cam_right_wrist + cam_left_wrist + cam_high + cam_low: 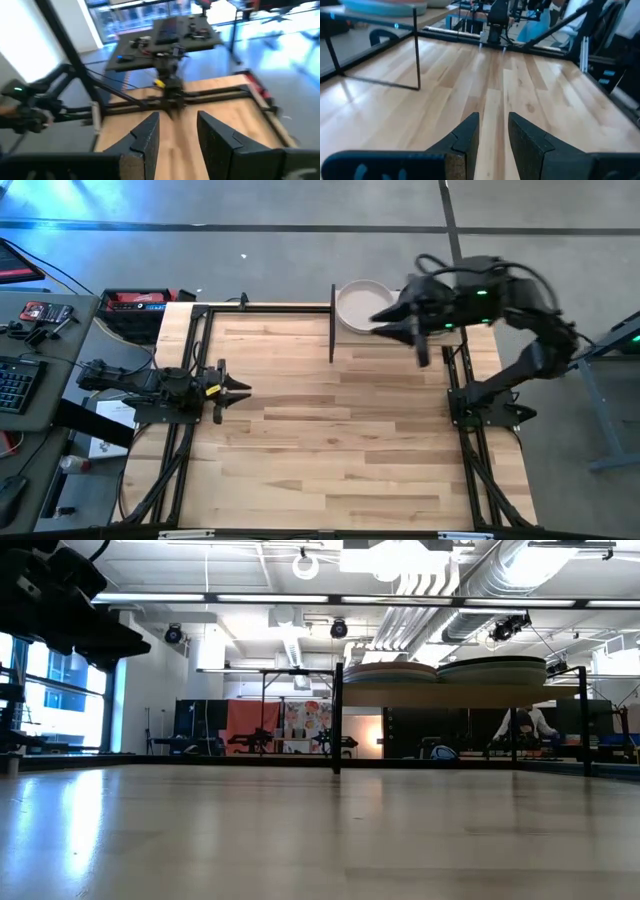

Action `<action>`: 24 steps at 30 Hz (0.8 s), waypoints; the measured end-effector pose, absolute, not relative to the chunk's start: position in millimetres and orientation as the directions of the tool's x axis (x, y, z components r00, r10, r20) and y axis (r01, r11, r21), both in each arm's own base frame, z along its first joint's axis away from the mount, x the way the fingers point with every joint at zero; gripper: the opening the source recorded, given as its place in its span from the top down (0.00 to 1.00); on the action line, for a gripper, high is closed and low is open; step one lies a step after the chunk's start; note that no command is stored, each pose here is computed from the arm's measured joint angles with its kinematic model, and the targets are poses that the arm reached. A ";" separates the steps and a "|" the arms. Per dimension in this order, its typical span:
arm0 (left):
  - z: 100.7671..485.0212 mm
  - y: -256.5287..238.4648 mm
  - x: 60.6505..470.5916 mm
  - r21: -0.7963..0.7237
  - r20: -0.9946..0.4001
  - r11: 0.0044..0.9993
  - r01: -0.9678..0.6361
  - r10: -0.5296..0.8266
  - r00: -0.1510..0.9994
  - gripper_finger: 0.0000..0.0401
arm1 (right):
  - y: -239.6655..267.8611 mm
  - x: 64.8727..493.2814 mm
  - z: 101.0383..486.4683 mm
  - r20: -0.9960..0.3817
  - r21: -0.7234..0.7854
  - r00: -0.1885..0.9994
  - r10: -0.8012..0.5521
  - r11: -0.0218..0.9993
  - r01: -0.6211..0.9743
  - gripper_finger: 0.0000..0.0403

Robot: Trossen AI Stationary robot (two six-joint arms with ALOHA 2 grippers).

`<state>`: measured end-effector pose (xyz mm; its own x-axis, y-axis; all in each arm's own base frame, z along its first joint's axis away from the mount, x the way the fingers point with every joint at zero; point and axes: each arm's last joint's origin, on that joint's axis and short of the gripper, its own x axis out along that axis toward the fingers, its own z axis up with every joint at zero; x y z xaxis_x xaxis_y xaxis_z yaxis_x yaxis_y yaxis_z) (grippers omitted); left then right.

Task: Place and stack plates onto a shelf
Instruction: Return to Home Position

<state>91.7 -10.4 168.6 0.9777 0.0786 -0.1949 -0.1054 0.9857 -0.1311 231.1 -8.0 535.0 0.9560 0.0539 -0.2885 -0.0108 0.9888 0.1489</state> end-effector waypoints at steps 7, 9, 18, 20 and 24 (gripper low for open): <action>168.8 -10.4 91.8 -0.008 -0.194 0.997 -0.082 0.079 0.978 0.77 | -10.3 164.7 513.5 -0.280 0.091 0.950 -0.136 0.982 0.167 0.72; 168.7 -10.4 91.8 -0.004 -0.194 0.997 -0.081 0.079 0.978 0.77 | -12.1 152.4 494.6 -0.253 0.118 0.943 -0.219 0.960 0.254 0.72; 168.8 -10.3 91.8 0.075 -0.194 0.995 -0.067 0.080 0.978 0.77 | -12.6 124.2 398.5 -0.113 0.195 0.953 -0.282 0.934 0.300 0.72; 168.8 -10.3 91.8 0.066 -0.194 0.995 -0.068 0.080 0.978 0.77 | -12.5 121.6 377.5 -0.105 0.232 0.953 -0.284 0.925 0.301 0.72; 168.7 -10.3 91.8 0.032 -0.194 0.997 -0.076 0.080 0.978 0.77 | -12.9 120.3 334.3 -0.093 0.273 0.950 -0.299 0.910 0.313 0.72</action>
